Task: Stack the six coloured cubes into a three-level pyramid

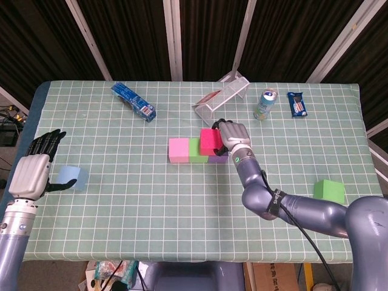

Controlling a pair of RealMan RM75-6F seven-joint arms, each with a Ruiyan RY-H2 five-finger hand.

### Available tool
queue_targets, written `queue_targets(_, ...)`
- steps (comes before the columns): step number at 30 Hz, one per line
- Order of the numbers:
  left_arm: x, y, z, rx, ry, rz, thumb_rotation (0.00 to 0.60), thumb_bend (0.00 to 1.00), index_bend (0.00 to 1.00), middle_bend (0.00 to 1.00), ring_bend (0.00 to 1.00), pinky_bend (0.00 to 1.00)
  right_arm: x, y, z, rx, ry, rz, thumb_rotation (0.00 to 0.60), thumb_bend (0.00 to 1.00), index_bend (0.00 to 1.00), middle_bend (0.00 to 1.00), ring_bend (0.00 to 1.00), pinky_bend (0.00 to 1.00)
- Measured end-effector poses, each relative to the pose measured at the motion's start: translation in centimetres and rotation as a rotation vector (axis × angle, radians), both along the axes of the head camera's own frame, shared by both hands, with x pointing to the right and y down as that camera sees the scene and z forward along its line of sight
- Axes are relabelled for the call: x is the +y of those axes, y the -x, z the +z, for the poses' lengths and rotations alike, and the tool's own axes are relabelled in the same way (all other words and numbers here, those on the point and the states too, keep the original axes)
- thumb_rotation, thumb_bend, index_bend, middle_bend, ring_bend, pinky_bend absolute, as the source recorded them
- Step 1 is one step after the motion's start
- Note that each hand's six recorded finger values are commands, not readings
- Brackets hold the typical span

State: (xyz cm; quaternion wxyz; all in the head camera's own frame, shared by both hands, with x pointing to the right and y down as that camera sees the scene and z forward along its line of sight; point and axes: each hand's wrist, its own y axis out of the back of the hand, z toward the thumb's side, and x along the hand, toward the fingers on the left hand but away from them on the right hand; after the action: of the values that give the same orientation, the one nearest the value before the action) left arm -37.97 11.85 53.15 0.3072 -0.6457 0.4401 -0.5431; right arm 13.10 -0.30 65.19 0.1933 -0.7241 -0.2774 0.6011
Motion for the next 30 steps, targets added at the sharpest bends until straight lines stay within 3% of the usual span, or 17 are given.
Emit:
queue_targets(18,0.05,0.02,-0.07,0.001,0.001,0.001,0.6,0.08,0.0,0.02,0.0,0.05,0.35,-0.33,0.45,0.012,0.01,0.004,0.6,0.35,0.32,0.15,0.15,0.24)
queue_targets(26,0.05,0.01,-0.09,0.001,0.001,0.001,0.6,0.08,0.0,0.02,0.0,0.05,0.54,-0.42,0.56,0.016,0.017,-0.001,0.6,0.35,0.06,0.15,0.14,0.22)
queue_targets(30,0.07,0.03,-0.1,0.002,0.001,0.001,0.6,0.08,0.0,0.02,0.0,0.05,0.61,-0.41,0.52,0.017,0.022,-0.002,0.6,0.35,0.0,0.14,0.14,0.22)
